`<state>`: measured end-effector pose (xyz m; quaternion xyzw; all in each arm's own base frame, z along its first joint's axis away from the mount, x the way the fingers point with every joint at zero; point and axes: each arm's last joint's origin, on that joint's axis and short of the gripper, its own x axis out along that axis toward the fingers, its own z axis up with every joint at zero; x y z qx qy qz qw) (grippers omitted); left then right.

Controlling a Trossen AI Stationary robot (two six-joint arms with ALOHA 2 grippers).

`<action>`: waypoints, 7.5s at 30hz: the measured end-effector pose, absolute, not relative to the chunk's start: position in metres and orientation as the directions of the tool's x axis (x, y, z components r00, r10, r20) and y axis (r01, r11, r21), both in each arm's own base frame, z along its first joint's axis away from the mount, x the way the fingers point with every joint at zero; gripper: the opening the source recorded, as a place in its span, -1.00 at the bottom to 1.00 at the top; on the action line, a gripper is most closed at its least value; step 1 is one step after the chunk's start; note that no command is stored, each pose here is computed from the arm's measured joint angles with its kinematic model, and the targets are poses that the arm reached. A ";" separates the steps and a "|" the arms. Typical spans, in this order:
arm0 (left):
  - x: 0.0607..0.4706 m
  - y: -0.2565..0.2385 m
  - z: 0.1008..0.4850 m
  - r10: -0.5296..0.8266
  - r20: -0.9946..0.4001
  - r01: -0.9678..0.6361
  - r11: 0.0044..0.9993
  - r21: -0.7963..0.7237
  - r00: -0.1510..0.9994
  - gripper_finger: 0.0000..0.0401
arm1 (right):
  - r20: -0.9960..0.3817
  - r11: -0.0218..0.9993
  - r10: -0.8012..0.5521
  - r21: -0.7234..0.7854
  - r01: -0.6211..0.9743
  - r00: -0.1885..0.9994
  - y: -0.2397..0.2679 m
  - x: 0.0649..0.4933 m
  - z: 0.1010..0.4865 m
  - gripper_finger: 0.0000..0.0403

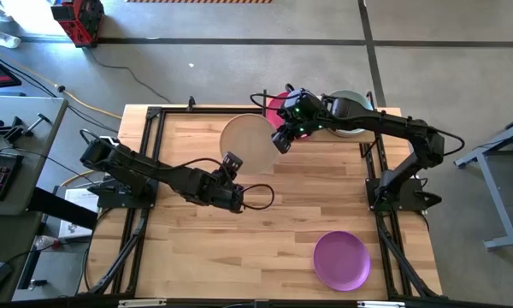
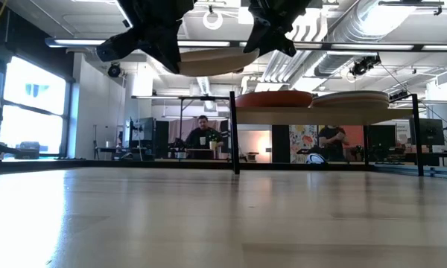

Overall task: Place and stack plates onto a shelf
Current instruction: Stack the white on top of the dark pink plate on the shelf, then stack the violet plate into the white plate on the shelf

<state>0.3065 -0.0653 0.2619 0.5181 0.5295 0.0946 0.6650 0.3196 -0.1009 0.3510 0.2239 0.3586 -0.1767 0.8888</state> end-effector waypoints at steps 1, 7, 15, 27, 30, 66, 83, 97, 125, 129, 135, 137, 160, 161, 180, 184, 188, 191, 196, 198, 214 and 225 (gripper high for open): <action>0.307 -0.065 0.262 0.674 -0.607 0.423 0.446 0.789 0.421 -1.00 | -0.717 0.838 -0.154 0.271 0.475 0.680 -0.101 0.320 0.351 -0.72; 0.308 -0.066 0.263 0.673 -0.599 0.400 0.452 0.797 0.434 -0.96 | -0.715 0.842 -0.188 0.235 0.485 0.673 -0.102 0.320 0.351 -0.96; 0.311 -0.067 0.264 0.669 -0.588 0.367 0.461 0.808 0.455 -0.85 | -0.719 0.842 -0.195 0.226 0.490 0.667 -0.102 0.319 0.351 -0.99; 0.312 -0.068 0.263 0.620 -0.633 0.348 0.529 0.774 0.464 -0.61 | -0.730 0.836 -0.219 0.201 0.510 0.648 -0.103 0.318 0.350 -1.00; 0.313 -0.069 0.263 0.613 -0.629 0.293 0.564 0.772 0.478 -0.51 | -0.733 0.836 -0.219 0.200 0.512 0.644 -0.103 0.318 0.349 -1.00; 0.305 -0.076 0.263 0.671 -0.587 0.070 0.630 0.773 0.453 -0.42 | -0.706 0.691 -0.304 0.299 0.658 0.640 -0.194 0.257 0.395 -1.00; 0.305 -0.077 0.261 0.614 -0.645 0.096 0.686 0.721 0.454 -0.42 | -0.827 0.478 -0.233 0.361 0.800 0.512 -0.252 0.206 0.368 -1.00; 0.305 -0.077 0.261 0.614 -0.645 0.097 0.686 0.721 0.454 -0.42 | -0.875 0.440 -0.168 0.346 0.829 0.454 -0.264 0.209 0.347 -1.00; 0.305 -0.077 0.261 0.614 -0.645 0.097 0.686 0.721 0.454 -0.42 | -0.903 0.488 -0.139 0.294 0.822 0.406 -0.253 0.215 0.345 -0.86; 0.305 -0.077 0.261 0.614 -0.645 0.098 0.685 0.722 0.454 -0.42 | -0.905 0.480 -0.147 0.287 0.829 0.399 -0.253 0.214 0.345 -0.67; 0.306 -0.076 0.261 0.616 -0.646 0.102 0.683 0.723 0.451 -0.42 | -0.900 0.481 -0.142 0.301 0.823 0.412 -0.253 0.215 0.346 -0.52; 0.306 -0.075 0.261 0.618 -0.646 0.098 0.684 0.723 0.449 -0.42 | -0.895 0.484 -0.122 0.325 0.813 0.430 -0.251 0.214 0.347 -0.51; 0.300 -0.059 0.256 0.581 -0.740 -0.075 0.801 0.594 0.339 -0.42 | -0.945 0.932 0.108 0.204 0.299 0.307 -0.062 0.284 0.361 -0.51; 0.298 -0.058 0.255 0.583 -0.743 -0.080 0.801 0.593 0.329 -0.42 | -0.951 0.944 0.106 0.188 0.272 0.291 -0.051 0.286 0.358 -0.51; 0.292 -0.057 0.253 0.566 -0.780 -0.113 0.822 0.558 0.266 -0.42 | -0.980 0.986 0.163 0.166 0.013 0.112 0.085 0.280 0.246 -0.51; 0.292 -0.057 0.253 0.567 -0.780 -0.114 0.822 0.559 0.266 -0.42 | -0.982 0.986 0.168 0.169 0.005 0.084 0.100 0.270 0.223 -0.51; 0.292 -0.057 0.253 0.567 -0.779 -0.115 0.821 0.559 0.268 -0.42 | -0.985 0.987 0.163 0.164 0.007 0.050 0.113 0.259 0.213 -0.51; 0.293 -0.058 0.253 0.566 -0.777 -0.121 0.822 0.556 0.276 -0.42 | -0.985 0.986 0.165 0.164 -0.015 0.045 0.121 0.255 0.212 -0.51; 0.294 -0.058 0.254 0.564 -0.775 -0.128 0.824 0.552 0.285 -0.42 | -0.986 0.986 0.157 0.153 -0.072 0.058 0.134 0.250 0.212 -0.51; 0.295 -0.058 0.254 0.562 -0.774 -0.133 0.825 0.549 0.293 -0.42 | -0.985 0.985 0.157 0.150 -0.090 0.071 0.139 0.249 0.212 -0.51; 0.295 -0.058 0.254 0.560 -0.773 -0.137 0.826 0.546 0.298 -0.42 | -0.980 0.983 0.146 0.129 -0.129 0.136 0.150 0.251 0.210 -0.51; 0.295 -0.058 0.254 0.560 -0.773 -0.136 0.826 0.546 0.298 -0.42 | -0.984 0.974 0.149 0.130 -0.184 0.094 0.157 0.262 0.187 -0.51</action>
